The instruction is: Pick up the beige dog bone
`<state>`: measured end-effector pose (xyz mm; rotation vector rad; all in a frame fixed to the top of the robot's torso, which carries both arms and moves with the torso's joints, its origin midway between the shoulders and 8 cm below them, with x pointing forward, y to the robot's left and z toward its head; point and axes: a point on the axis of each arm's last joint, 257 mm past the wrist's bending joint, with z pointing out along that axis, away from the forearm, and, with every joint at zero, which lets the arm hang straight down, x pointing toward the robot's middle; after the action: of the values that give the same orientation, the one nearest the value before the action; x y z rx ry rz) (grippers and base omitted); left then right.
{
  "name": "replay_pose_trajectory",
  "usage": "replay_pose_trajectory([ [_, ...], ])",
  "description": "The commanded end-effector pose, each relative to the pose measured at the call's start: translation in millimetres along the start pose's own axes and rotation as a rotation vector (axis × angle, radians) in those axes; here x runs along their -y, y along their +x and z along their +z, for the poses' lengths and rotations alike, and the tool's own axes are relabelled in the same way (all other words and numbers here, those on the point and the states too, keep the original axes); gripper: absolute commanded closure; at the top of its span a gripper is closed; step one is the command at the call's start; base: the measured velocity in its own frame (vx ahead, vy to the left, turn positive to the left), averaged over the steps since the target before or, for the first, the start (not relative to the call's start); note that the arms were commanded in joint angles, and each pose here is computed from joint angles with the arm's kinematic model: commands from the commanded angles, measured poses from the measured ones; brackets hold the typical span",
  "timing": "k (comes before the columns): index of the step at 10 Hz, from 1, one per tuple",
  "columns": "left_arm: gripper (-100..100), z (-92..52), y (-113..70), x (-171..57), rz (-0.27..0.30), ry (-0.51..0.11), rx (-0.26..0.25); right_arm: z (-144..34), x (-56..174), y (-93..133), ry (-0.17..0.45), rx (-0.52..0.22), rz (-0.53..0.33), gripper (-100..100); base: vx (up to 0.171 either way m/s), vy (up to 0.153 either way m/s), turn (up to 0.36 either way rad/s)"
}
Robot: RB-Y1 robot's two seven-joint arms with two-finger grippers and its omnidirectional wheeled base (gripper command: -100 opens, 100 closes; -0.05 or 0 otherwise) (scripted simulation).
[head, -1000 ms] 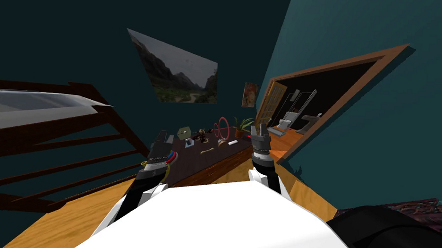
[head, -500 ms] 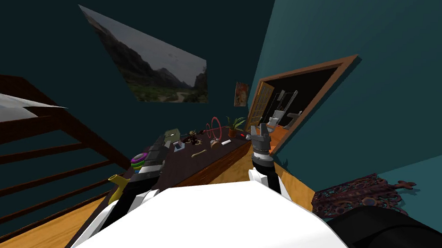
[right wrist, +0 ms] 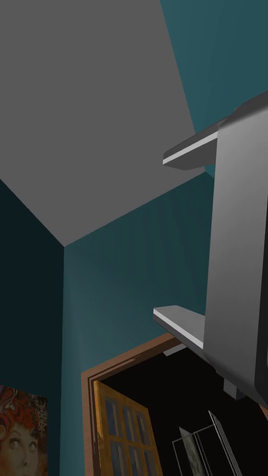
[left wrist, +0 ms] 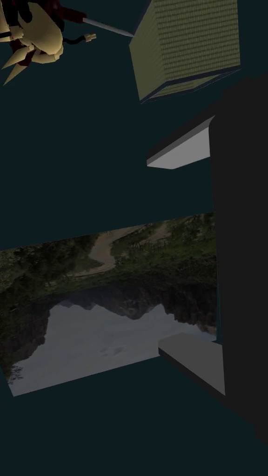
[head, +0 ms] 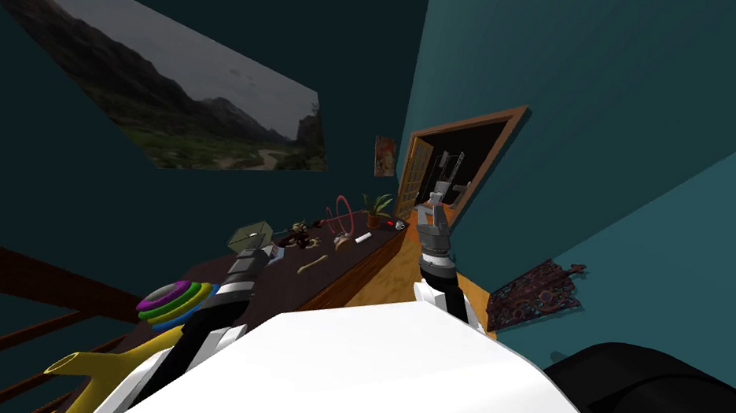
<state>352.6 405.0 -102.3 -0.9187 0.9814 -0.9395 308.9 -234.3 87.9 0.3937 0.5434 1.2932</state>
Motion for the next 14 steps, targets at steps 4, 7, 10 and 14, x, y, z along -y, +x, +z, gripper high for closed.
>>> replay_pose_trajectory([
  [4, -100, -19.1, -34.7, -66, -0.029, -0.184, 0.07, 0.0, 0, 0, 0.0, 0.0, 0.0, 0, 0.054, -0.099, -0.184],
  [7, -100, -41.4, -66.4, -111, -0.059, -0.319, 0.141, 0.0, 0, 0, 0.0, 0.0, 0.0, 0, 0.055, -0.076, -0.236],
  [10, -100, -71.5, -97.5, -155, -0.097, -0.452, 0.225, 0.0, 0, 0, 0.0, 0.0, 0.0, 0, 0.034, -0.046, -0.201],
  [14, -100, -108.1, -126.1, -195, -0.14, -0.58, 0.317, 0.0, 0, 0, 0.0, 0.0, 0.0, 0, 0.05, -0.045, -0.212],
])
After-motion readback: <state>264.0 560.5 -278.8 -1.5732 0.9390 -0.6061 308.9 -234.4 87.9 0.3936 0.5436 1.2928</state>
